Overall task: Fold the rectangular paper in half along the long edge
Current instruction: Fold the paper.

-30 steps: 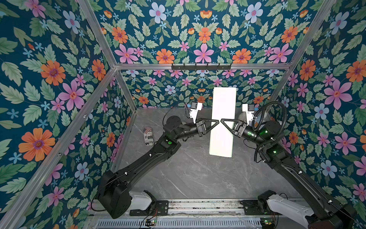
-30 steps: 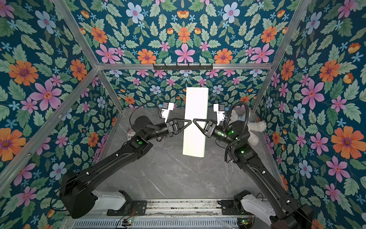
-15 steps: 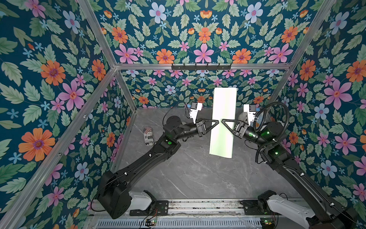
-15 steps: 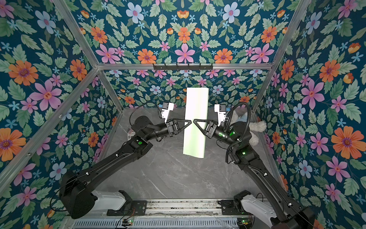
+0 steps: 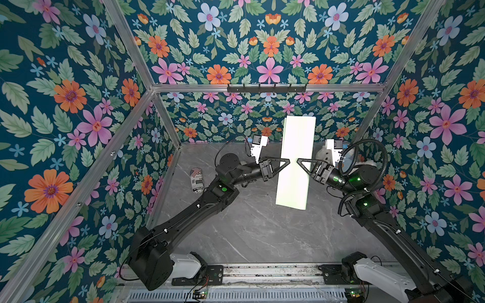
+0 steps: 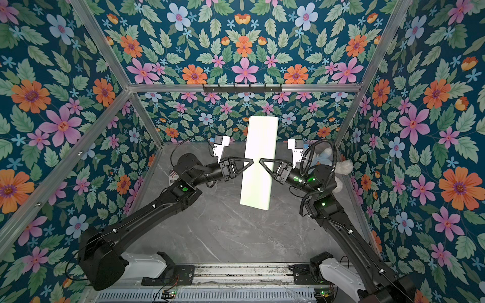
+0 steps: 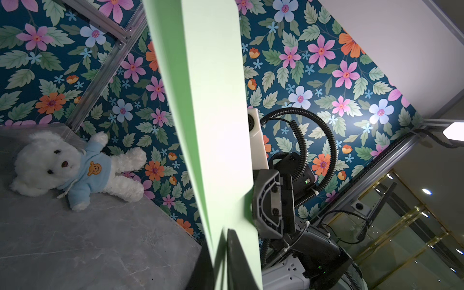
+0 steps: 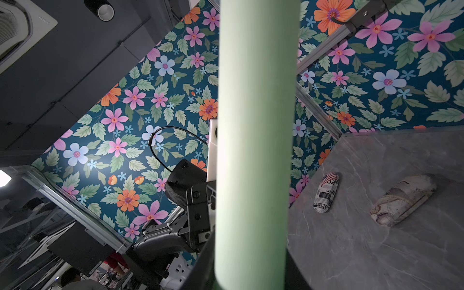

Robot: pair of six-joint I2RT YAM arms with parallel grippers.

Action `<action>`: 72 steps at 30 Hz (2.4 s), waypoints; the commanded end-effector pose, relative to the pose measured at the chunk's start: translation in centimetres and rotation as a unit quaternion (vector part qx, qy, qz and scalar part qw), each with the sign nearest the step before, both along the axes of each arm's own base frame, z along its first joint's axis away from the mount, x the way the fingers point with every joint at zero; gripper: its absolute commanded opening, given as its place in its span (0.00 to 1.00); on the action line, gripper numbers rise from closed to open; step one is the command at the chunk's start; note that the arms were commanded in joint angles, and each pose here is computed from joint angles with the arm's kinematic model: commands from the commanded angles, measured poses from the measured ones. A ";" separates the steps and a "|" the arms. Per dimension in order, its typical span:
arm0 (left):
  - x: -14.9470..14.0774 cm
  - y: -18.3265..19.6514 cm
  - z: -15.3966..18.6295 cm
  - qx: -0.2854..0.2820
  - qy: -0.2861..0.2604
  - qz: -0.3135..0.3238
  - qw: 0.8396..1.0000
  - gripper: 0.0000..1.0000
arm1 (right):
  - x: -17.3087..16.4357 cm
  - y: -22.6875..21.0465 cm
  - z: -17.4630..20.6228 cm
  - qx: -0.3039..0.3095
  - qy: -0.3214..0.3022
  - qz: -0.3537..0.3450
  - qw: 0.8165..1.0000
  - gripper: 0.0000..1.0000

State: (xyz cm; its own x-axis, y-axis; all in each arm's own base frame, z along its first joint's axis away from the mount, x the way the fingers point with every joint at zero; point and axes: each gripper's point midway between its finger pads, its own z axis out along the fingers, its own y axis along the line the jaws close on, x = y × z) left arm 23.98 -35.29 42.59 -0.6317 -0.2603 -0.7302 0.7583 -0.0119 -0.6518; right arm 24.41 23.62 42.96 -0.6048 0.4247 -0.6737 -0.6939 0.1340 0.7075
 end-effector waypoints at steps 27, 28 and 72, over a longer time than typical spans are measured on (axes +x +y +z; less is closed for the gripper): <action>-0.3 0.0 0.0 0.000 -0.009 -0.003 1.000 0.30 | 0.9 0.1 -0.4 -0.028 -0.003 -0.030 0.999 0.27; -0.3 0.0 0.0 0.000 -0.009 -0.003 1.000 0.29 | 0.8 0.1 -0.4 -0.028 -0.003 -0.030 0.999 0.27; -1.2 0.0 0.6 -0.007 -0.019 -0.020 1.000 0.00 | -0.1 0.2 0.3 -0.032 -0.033 -0.016 0.999 0.37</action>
